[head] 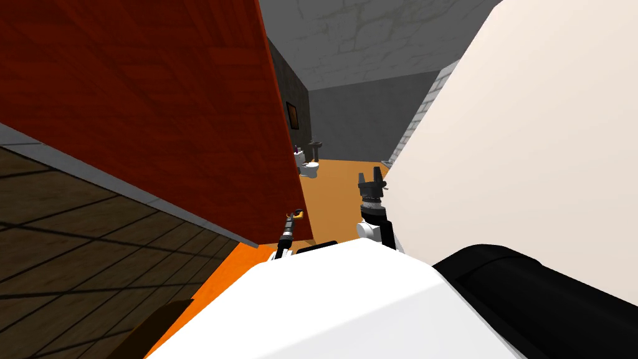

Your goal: Push the door open

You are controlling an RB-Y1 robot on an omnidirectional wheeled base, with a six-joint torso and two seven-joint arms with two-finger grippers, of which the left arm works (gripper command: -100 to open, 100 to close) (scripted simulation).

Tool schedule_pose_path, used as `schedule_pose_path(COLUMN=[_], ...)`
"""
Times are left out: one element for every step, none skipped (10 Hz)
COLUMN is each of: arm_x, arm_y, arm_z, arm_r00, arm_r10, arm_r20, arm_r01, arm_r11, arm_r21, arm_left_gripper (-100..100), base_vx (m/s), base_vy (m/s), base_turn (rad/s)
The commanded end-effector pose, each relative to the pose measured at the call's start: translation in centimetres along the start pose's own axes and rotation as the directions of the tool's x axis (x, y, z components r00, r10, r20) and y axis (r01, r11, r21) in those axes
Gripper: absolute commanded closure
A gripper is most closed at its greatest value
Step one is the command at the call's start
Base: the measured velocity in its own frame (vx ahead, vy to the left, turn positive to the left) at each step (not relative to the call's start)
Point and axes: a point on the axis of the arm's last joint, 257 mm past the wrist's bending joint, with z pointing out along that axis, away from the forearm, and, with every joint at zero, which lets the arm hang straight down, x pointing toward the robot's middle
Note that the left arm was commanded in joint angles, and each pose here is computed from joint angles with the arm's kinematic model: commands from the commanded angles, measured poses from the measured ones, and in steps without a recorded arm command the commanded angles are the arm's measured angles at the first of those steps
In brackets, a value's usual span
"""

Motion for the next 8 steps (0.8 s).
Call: schedule_pose_path(arm_x=[-1.2,-2.2,-2.4,-3.0,-3.4,-3.6,-4.0,-4.3], arm_y=[-0.6,-0.6,-0.6,-0.5,-0.5,-0.5,-0.5,-0.5], arm_z=[0.03,0.16,0.20,0.26,0.32,0.35,0.39,0.42], arm_r00=[0.9998,0.9988,0.9983,0.9971,0.9958,0.9950,0.9934,0.9916], arm_r10=[0.007,0.004,0.002,-0.001,-0.005,-0.007,-0.012,-0.017], arm_r20=[0.021,0.049,0.058,0.076,0.092,0.100,0.114,0.128], arm_r01=[-0.007,-0.005,-0.003,0.000,0.004,0.006,0.011,0.016], arm_r11=[0.9999,0.9999,1.0000,1.0000,0.9999,0.9999,0.9999,0.9998], arm_r21=[0.010,0.010,0.009,0.009,0.009,0.009,0.009,0.009], arm_left_gripper=[100,100,100,100,100,100,100,100], base_vx=[0.117,0.134,0.141,0.152,0.161,0.155,0.169,0.174], base_vy=[-0.080,-0.127,-0.122,-0.110,-0.123,-0.106,-0.116,-0.120], base_turn=[0.036,0.073,0.085,0.083,0.094,0.074,0.060,0.071])
